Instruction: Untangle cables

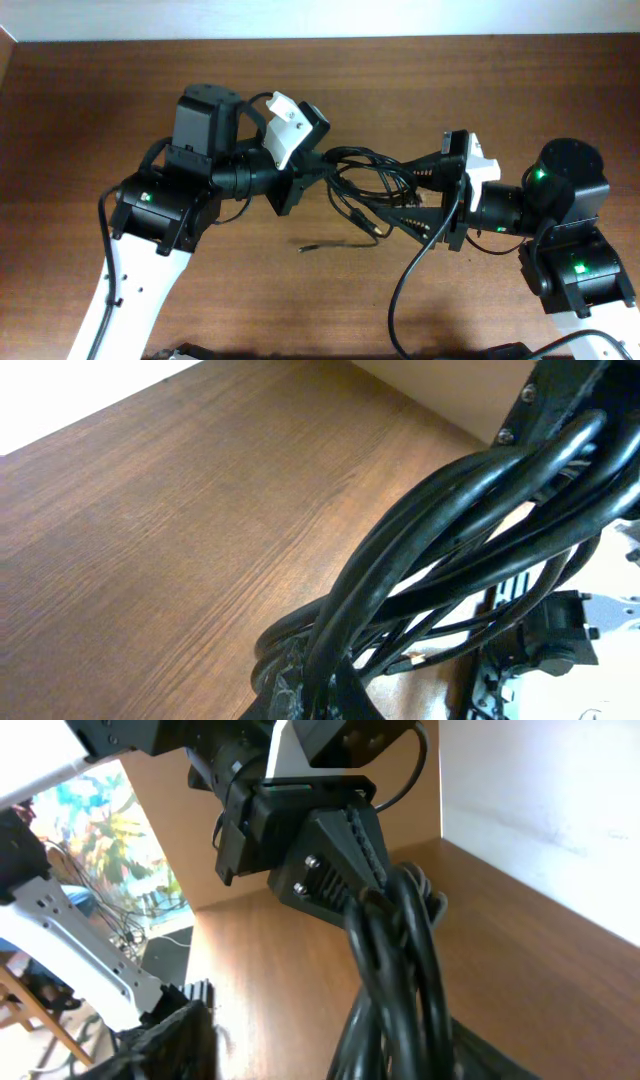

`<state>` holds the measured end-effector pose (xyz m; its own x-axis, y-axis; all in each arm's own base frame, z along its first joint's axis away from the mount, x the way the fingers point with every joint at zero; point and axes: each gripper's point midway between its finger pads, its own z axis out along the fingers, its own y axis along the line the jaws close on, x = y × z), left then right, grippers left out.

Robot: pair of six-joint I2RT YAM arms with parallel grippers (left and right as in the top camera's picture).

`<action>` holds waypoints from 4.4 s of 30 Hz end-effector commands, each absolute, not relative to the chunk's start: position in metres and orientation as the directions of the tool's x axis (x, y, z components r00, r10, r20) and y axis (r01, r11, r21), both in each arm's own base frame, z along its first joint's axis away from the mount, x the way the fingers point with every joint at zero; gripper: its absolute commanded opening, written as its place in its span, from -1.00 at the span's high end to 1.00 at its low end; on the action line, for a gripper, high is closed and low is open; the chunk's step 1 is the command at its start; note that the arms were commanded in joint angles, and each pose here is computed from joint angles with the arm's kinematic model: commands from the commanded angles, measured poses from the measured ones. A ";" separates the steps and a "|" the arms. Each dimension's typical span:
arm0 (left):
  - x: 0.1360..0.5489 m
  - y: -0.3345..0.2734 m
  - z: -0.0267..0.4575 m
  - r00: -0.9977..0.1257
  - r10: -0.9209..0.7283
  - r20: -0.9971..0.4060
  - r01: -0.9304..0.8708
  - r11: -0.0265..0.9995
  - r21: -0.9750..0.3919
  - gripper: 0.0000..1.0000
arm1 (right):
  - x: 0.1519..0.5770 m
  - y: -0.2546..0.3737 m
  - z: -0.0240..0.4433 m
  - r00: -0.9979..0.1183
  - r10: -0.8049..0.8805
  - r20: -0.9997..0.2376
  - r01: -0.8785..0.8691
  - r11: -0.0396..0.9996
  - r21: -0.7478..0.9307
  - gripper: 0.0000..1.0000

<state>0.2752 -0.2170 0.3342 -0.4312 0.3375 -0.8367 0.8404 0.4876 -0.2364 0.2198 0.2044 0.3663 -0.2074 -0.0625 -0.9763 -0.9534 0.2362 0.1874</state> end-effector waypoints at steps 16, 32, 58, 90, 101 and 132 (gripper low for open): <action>0.306 -0.176 0.311 -0.569 0.316 -0.760 0.634 0.757 -0.160 1.00 | 0.265 0.188 0.354 -0.407 0.035 -0.913 -0.789 0.489 0.371 -0.97; 0.297 -0.193 0.312 -0.583 0.303 -0.754 0.643 0.739 -0.200 1.00 | 0.240 0.199 0.356 -0.668 0.107 -0.736 -0.675 0.330 0.660 -0.97; 0.273 -0.261 0.323 -0.504 0.335 -0.796 0.752 0.624 -0.213 1.00 | 0.266 0.197 0.330 -0.697 0.111 -0.708 -0.615 0.414 0.671 -0.75; 0.235 -0.301 0.341 -0.433 0.347 -0.832 0.859 0.439 -0.264 1.00 | 0.293 0.180 0.302 -0.715 0.168 -0.679 -0.487 0.577 0.656 0.92; 0.269 -0.264 0.314 -0.498 0.378 -0.781 0.721 0.681 -0.130 1.00 | 0.273 0.183 0.326 -0.678 0.158 -0.718 -0.560 0.523 0.643 0.92; 0.303 -0.213 0.287 -0.657 0.240 -0.715 0.392 0.919 -0.052 1.00 | 0.213 0.182 0.407 -0.465 0.200 -0.862 -0.765 0.399 0.505 0.93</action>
<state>0.2825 -0.2385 0.2982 -0.6468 0.2426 -0.7230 0.5057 0.8461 -0.1685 0.2290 0.1799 0.3848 -0.5292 0.2019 -0.8241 -0.6984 0.4479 0.5582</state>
